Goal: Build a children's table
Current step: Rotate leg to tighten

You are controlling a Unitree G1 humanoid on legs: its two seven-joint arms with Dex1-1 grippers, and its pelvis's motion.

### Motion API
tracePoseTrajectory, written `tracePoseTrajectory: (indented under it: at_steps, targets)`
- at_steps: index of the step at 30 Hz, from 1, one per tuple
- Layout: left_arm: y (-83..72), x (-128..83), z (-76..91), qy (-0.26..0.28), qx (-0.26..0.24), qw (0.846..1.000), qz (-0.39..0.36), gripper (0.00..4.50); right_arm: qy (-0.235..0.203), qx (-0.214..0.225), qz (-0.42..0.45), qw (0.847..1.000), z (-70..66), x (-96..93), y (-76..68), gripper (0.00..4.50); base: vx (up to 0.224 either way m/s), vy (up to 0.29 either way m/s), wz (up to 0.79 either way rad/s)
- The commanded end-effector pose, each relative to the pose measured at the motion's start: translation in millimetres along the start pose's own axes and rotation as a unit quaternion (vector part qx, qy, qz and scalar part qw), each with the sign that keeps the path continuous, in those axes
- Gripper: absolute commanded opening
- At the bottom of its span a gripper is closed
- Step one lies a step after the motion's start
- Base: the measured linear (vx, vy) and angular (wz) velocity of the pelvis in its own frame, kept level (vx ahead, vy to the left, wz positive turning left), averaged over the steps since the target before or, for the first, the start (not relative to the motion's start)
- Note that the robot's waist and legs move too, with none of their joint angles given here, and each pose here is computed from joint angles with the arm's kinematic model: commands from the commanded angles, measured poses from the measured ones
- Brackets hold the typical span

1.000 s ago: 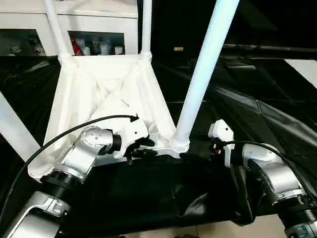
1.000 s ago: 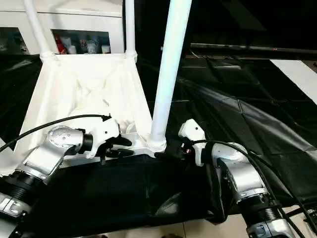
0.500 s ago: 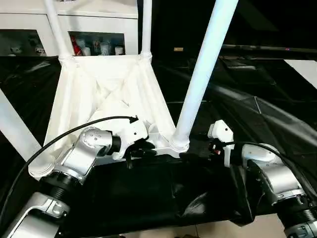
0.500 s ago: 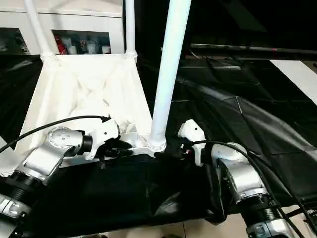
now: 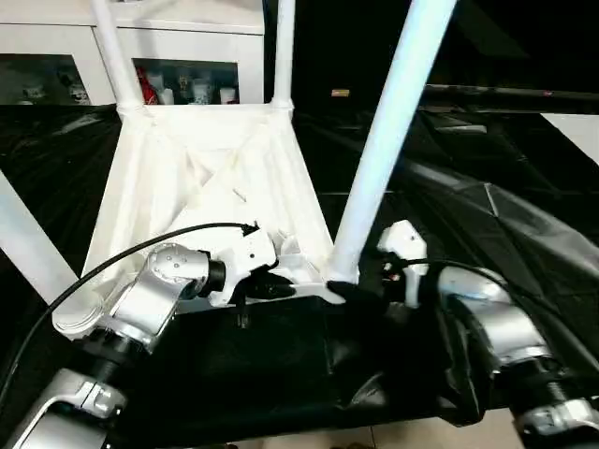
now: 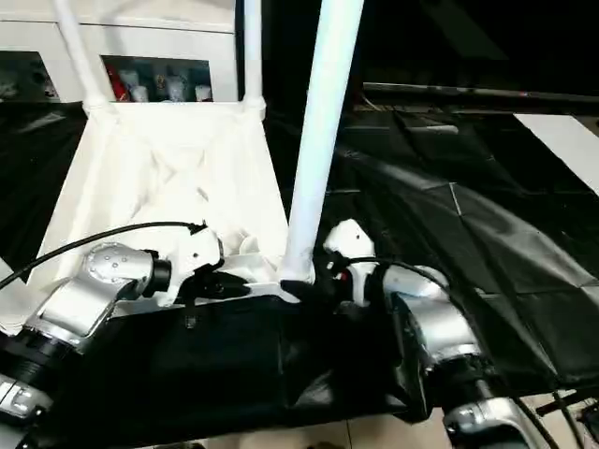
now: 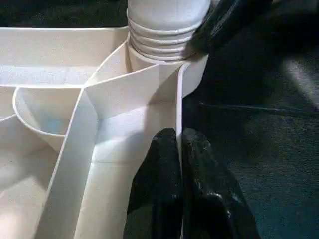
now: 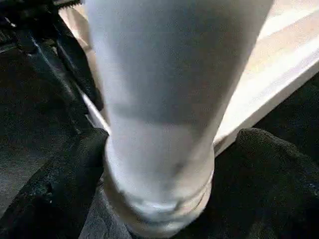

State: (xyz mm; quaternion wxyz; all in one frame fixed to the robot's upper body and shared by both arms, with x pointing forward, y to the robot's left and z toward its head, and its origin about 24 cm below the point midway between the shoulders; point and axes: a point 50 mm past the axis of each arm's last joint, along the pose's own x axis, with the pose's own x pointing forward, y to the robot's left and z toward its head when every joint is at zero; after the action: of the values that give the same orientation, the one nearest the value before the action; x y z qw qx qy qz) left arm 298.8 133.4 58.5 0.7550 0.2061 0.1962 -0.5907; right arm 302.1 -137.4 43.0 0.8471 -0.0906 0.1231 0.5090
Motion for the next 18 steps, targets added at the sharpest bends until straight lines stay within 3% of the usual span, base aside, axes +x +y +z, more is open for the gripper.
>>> tracePoseTrajectory:
  at_steps: [1, 4, 5, 18]
  targets:
    - [-10.2, 9.4, -0.8, -0.011, -0.004, 0.999, -0.032, 0.00, 0.009, -0.018, 0.000, 1.000, 2.3, 1.0, -3.2, 4.45, 0.000, 0.000, 0.00]
    - [-10.0, 9.8, -1.1, -0.010, -0.004, 1.000, -0.029, 0.00, 0.017, -0.016, 0.000, 1.000, 0.8, 2.6, -5.1, 4.45, 0.000, 0.000, 0.00]
    - [-9.7, 9.8, -1.1, -0.009, -0.003, 1.000, -0.028, 0.00, 0.019, -0.016, -0.004, 1.000, 0.4, 2.9, -6.3, 4.19, 0.000, 0.000, 0.00]
    - [-7.8, 13.1, -4.5, -0.012, -0.019, 1.000, -0.016, 0.00, 0.002, 0.006, -0.028, 1.000, -5.5, 3.6, -7.8, 3.17, 0.000, 0.000, 0.00]
